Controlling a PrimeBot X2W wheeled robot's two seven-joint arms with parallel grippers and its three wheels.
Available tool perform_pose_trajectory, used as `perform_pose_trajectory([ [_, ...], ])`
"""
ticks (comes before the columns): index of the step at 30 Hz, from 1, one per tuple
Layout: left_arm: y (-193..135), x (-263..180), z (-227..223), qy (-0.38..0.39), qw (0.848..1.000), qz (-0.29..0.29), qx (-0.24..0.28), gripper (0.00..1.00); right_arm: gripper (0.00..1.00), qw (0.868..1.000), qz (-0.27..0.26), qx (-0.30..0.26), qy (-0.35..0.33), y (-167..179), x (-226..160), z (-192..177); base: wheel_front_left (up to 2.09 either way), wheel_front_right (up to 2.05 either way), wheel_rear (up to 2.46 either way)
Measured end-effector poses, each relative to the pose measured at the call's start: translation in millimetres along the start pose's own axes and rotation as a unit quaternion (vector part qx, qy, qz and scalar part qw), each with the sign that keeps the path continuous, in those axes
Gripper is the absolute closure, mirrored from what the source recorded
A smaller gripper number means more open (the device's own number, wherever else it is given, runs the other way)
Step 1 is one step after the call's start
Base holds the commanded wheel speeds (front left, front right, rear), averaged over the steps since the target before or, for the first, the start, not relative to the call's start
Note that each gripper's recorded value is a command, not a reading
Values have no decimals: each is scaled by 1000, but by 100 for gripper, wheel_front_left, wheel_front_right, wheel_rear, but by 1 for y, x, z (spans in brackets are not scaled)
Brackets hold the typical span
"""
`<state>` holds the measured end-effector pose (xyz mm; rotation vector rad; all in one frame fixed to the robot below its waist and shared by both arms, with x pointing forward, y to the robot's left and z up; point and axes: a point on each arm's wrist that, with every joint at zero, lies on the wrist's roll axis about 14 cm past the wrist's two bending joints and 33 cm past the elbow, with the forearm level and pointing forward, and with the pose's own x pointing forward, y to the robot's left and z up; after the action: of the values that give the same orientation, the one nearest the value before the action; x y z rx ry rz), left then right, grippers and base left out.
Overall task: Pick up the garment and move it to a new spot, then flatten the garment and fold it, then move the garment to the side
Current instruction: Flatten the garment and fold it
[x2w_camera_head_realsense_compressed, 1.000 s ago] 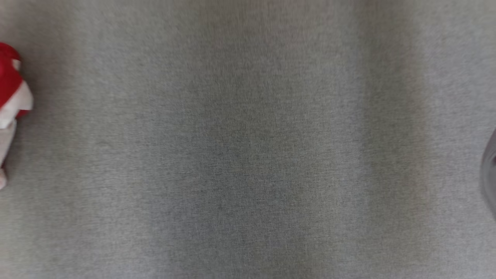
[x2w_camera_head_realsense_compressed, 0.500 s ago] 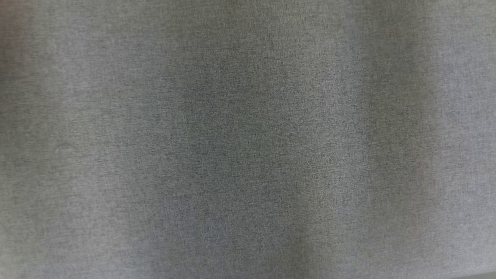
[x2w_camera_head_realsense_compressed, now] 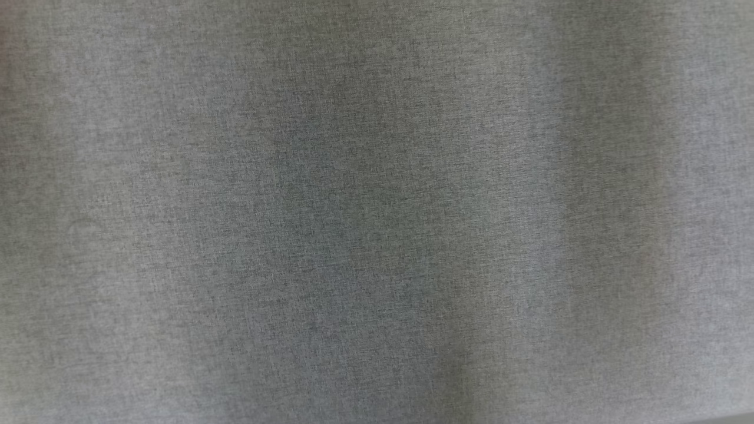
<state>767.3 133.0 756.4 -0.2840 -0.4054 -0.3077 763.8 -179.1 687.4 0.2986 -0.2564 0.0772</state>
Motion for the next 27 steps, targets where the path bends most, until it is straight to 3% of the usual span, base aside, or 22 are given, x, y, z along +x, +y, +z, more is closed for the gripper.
perform_pose_trajectory([
  [15, -8, -10, -7, -11, 999, -21, 26, 100, 100, 1000, 1, 6, -7, 7, -5, -6, 0, 0, 0],
  [27, 6, -100, -74, 46, 998, -21, -31, 100, 100, 997, -7, 48, 57, 1, -68, -64, 0, 0, 0],
])
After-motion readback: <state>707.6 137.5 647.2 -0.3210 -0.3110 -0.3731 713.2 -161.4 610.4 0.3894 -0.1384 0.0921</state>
